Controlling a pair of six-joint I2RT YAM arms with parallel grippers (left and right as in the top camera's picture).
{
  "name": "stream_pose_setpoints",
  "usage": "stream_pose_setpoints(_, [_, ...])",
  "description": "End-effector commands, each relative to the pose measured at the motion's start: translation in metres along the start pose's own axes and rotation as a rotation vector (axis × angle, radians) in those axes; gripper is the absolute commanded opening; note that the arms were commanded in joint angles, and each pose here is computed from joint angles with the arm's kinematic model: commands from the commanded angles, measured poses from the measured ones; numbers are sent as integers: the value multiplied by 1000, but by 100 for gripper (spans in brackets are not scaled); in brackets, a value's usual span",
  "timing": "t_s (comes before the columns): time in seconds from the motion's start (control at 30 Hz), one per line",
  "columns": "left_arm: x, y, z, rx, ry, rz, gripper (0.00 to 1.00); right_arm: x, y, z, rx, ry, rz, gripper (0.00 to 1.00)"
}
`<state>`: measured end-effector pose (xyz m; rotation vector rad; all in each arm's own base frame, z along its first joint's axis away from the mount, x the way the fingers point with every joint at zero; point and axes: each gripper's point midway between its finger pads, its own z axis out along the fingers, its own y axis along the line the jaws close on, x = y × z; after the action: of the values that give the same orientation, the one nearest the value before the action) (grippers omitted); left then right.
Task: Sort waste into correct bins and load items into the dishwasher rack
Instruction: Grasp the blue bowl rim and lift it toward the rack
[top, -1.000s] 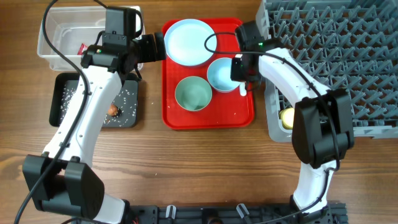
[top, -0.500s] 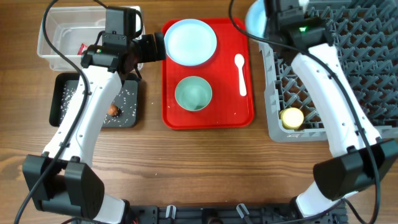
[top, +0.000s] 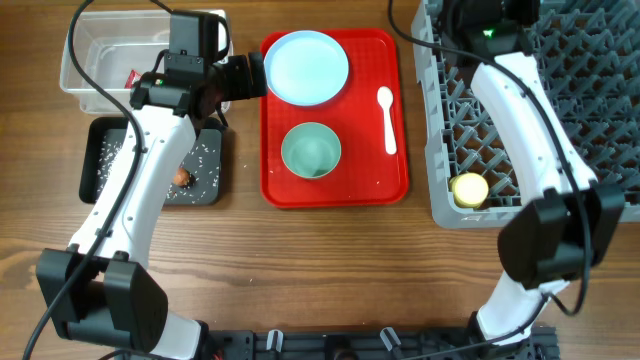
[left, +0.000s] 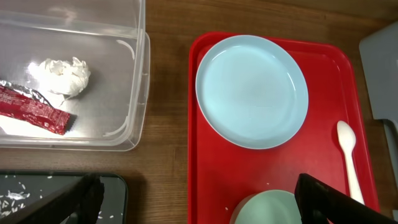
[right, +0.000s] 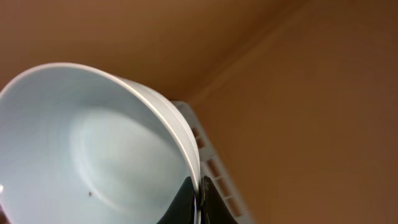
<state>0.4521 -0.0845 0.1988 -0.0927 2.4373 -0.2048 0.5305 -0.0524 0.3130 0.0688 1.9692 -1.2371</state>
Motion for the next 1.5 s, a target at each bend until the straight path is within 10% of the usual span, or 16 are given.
stream_pose_setpoints(0.0, [-8,0,-6,-7,-25,5,100,8,24,11,23,27,-397,4])
stream_pose_setpoints(1.47, [-8,0,-6,-7,-25,6,100,62,152,-9,-201,14,-654,11])
